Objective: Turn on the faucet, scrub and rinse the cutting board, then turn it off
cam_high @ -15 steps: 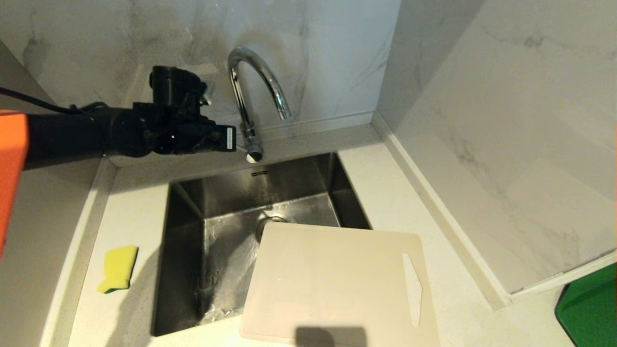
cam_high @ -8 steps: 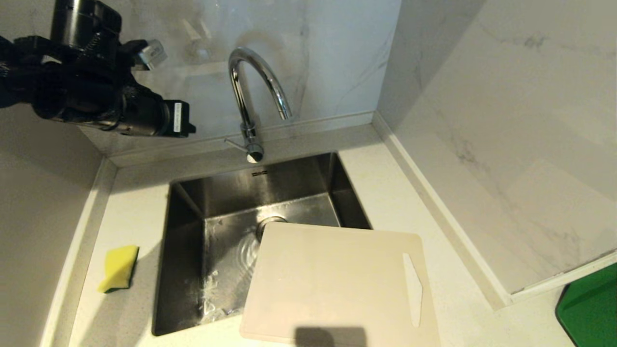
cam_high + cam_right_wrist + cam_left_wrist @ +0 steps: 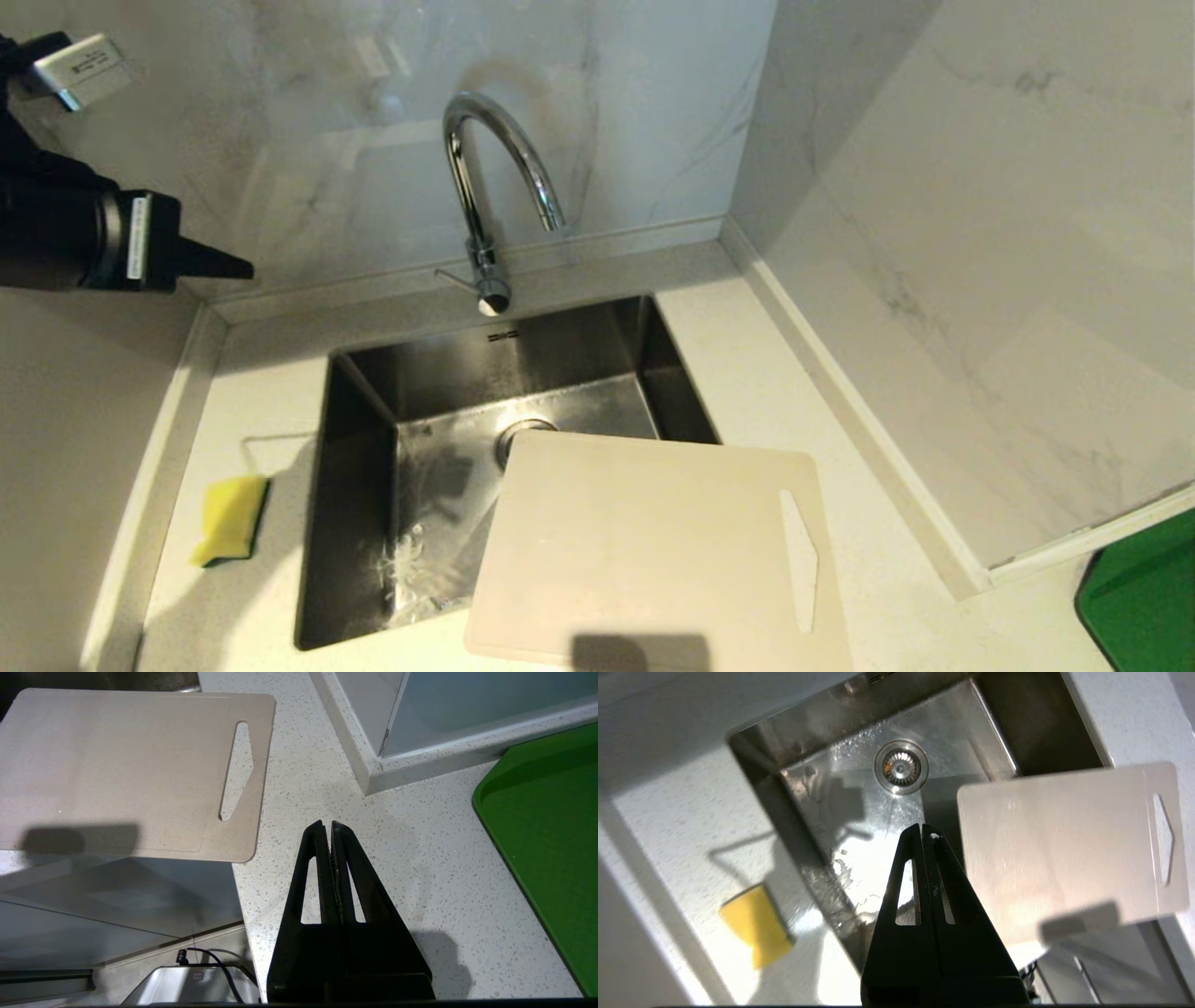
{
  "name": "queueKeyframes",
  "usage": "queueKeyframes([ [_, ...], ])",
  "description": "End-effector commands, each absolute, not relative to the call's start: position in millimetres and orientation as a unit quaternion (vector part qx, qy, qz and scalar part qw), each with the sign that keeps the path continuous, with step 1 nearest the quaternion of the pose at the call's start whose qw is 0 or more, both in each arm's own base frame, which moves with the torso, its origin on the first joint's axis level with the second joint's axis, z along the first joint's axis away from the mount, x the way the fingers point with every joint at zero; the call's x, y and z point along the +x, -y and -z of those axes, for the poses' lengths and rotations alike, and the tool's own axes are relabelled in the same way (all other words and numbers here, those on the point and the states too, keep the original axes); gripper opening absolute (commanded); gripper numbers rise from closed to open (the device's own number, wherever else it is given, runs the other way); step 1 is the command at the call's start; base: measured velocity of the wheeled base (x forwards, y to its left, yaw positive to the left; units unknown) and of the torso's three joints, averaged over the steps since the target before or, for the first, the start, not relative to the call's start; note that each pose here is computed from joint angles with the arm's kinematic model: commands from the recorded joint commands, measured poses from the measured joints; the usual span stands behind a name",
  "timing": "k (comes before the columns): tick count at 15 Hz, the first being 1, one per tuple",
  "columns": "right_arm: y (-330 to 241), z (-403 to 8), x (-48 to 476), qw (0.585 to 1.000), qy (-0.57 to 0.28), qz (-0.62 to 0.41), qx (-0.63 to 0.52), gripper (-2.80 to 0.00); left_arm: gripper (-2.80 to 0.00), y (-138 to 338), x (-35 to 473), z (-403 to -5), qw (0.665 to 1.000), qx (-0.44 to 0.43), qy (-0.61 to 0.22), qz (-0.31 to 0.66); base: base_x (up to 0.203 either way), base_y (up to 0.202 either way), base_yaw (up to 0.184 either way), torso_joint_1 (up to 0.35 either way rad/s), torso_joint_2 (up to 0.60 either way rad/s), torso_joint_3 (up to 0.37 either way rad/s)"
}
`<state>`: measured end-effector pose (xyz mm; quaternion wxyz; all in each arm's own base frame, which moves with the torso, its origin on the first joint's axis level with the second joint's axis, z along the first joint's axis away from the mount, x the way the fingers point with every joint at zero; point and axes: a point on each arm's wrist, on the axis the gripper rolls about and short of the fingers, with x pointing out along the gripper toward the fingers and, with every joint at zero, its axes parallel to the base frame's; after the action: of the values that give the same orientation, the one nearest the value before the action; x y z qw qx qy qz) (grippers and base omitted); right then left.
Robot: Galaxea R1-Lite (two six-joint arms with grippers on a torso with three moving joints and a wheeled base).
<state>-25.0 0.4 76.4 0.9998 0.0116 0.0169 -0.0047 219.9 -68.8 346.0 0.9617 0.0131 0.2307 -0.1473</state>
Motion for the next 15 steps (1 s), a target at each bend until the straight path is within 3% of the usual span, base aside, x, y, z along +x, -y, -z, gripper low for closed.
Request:
queueKeyframes([
  [1, -0.4, -76.4, -25.0, 1.0, -0.017, 0.005, 0.012, -2.8, -2.8, 46.5, 189.9, -349.7, 0.966, 0.015, -0.218, 0.137, 0.0, 0.0, 0.0, 0.0, 0.0, 0.0],
  [7, -0.4, -76.4, -25.0, 1.0, -0.017, 0.004, 0.012, -2.8, -2.8, 32.1, 153.1, -335.2, 0.971, 0.015, -0.201, 0.125, 0.0, 0.0, 0.0, 0.0, 0.0, 0.0],
  [15, -0.4, -76.4, -25.0, 1.0, -0.017, 0.004, 0.012, -2.8, -2.8, 22.5, 116.8, -268.5, 0.985, 0.055, -0.128, 0.098, 0.0, 0.0, 0.0, 0.0, 0.0, 0.0],
])
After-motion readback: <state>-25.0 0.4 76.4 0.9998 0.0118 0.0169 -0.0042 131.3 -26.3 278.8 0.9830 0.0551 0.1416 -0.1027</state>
